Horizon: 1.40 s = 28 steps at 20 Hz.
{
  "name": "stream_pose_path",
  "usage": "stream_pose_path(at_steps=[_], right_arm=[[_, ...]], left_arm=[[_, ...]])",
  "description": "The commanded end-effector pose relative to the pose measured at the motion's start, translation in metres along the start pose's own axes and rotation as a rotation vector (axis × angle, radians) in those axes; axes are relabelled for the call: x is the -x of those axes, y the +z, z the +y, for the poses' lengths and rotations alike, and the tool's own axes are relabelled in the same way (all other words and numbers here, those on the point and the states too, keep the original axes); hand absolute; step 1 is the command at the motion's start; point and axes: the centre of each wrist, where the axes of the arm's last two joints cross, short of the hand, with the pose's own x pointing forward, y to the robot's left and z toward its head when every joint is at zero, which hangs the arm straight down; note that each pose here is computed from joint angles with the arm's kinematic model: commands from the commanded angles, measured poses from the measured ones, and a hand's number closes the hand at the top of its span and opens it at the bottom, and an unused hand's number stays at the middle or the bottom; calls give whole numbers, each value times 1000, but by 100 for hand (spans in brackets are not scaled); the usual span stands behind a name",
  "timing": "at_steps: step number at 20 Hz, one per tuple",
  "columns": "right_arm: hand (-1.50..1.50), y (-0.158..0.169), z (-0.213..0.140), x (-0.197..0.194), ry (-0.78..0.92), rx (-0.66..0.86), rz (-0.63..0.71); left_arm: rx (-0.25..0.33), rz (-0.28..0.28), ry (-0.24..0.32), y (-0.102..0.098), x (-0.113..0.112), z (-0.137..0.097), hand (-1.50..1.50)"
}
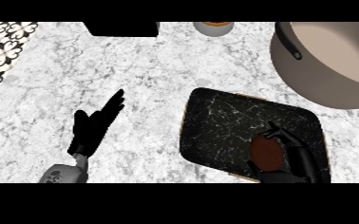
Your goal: Pick the cupcake from the tray and place it in the pot
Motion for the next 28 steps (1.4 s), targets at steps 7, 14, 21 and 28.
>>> stream_pose_path(at_steps=[7, 14, 21, 28], right_arm=[[150, -35, -197, -65, 212, -128, -178], [150, -29, -297, -111, 295, -95, -276], [150, -26, -341, -145, 408, -77, -380], [150, -50, -349, -170, 538, -53, -350]], left_arm=[[14, -8, 9, -2, 0, -4, 0], [42, -32, -6, -2, -6, -9, 0], [57, -47, -9, -13, -17, -18, 0], [89, -48, -30, -15, -23, -19, 0]])
